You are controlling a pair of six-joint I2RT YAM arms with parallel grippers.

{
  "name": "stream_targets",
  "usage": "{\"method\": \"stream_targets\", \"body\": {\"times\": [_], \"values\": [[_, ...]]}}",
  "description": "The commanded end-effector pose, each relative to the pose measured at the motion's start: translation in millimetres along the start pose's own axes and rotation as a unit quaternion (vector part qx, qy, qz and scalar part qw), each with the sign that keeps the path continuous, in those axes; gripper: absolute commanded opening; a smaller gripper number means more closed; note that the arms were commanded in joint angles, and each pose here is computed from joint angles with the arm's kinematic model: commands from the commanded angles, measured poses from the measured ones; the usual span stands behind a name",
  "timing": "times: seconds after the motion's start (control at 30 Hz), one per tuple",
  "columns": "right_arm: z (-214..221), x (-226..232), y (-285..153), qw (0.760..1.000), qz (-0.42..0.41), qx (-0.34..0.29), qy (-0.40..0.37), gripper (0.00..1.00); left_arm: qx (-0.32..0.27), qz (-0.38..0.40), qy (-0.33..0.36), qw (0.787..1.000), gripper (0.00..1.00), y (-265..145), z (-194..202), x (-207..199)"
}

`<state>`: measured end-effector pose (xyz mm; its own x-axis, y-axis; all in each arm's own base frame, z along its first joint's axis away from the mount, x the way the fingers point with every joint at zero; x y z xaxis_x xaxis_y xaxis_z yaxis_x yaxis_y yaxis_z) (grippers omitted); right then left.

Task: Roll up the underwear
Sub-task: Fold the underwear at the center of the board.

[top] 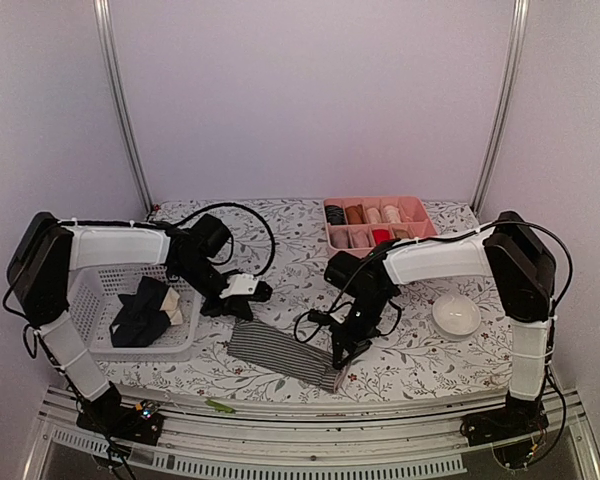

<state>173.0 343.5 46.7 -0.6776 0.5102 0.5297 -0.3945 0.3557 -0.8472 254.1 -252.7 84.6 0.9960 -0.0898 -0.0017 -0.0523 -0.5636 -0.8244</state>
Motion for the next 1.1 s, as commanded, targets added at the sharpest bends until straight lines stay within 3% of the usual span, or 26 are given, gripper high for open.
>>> {"method": "stream_targets", "body": {"times": [0.0,0.6,0.83,1.07], "values": [[-0.9,-1.5,-9.5,1.0,0.008,-0.001,0.018,0.0,0.012,-0.005,-0.004,1.0,0.0,-1.4,6.7,19.6],[-16.8,-1.8,-36.2,0.998,0.004,-0.046,0.036,0.0,0.049,0.015,-0.007,0.999,0.0,30.5,40.6,17.1],[1.7,-28.9,-4.3,0.998,0.024,-0.007,0.058,0.0,0.043,0.009,-0.025,0.999,0.0,27.3,40.4,22.0],[-0.1,-39.0,2.5,0.997,0.041,-0.007,0.071,0.0,0.03,-0.002,-0.043,0.999,0.0,20.1,30.8,28.3]]}}
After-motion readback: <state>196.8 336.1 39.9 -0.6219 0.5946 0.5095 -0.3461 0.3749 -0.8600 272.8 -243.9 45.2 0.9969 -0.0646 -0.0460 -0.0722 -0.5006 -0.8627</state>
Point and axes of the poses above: each gripper's point midway between its finger pads, its own y axis out along the fingers, its own x axis along the line the jaws close on, z = x × y, the point moved 2 cm from there along -y, back along the fingers, and after that the axes turned 8 degrees about -y, right-handed, at the moved point
